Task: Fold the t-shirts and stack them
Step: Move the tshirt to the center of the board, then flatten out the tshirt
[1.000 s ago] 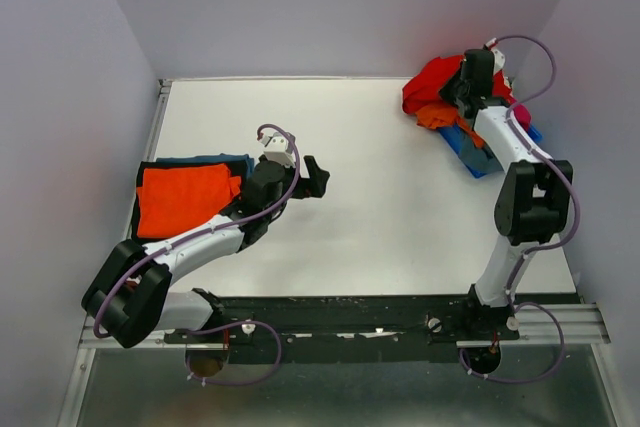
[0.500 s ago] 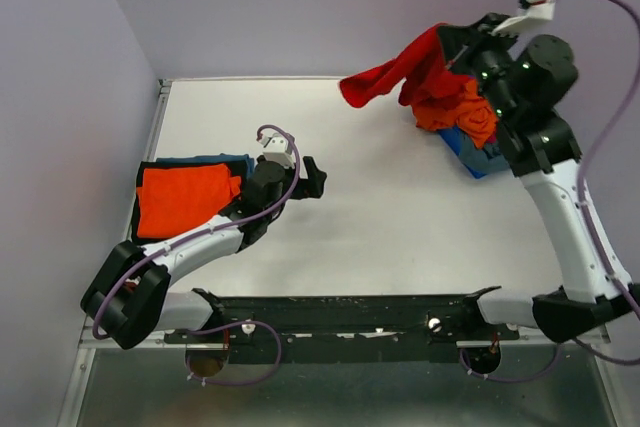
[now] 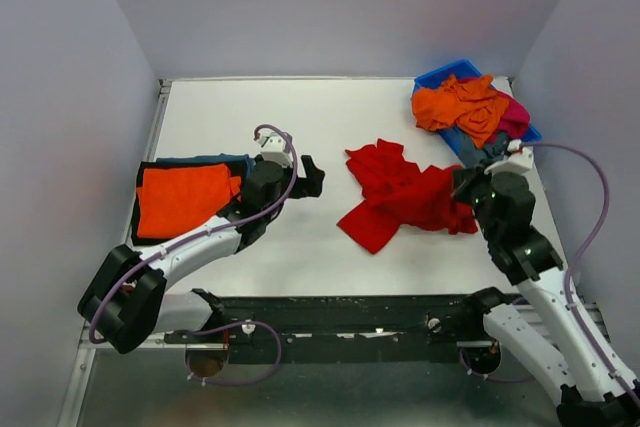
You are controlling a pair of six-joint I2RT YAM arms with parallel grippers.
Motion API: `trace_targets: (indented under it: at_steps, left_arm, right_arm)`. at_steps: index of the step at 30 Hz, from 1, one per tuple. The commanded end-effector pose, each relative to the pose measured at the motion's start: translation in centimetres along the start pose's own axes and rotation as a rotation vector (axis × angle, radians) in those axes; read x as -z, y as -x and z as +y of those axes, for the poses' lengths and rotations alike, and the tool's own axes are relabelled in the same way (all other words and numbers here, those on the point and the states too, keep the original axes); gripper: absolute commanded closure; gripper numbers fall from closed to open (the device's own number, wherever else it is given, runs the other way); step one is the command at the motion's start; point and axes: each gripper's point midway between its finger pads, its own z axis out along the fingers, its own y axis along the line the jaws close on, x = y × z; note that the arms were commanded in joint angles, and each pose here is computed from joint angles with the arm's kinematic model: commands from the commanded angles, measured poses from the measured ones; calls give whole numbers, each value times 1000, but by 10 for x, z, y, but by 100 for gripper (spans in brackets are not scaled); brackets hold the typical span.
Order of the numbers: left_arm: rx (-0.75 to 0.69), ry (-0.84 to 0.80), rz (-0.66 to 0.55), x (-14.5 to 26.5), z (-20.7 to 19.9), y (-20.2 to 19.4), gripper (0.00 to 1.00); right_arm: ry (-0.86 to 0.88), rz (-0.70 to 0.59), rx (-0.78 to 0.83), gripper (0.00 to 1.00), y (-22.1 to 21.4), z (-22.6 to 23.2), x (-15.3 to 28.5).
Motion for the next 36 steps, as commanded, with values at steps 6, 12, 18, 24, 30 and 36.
trace_targets:
  at_steps: [6,12,18,24,30,36]
  left_arm:
    - [51,-71,113,-8,-24,-19,1]
    - [84,-107,307,7,-48,-65,6]
    - [63,24,527,10,-32,-114,13]
    - [44,46,664,4,-34,-147,23]
    - [43,11,770,1,-51,-174,29]
    - [54,-10,796,-6,-65,-186,39]
  right_arm:
    - [-109,70,-95,99,-107,-70,30]
    - [-119,91,-107,99,-126,-78,30]
    - [-149,132,-96,99,-133,-80,26]
    - [-150,140,-95,99,-136,-81,26]
    - [-142,121,-108,99,-133,-80,27]
    - [-150,130,-100,99,-135,-81,26]
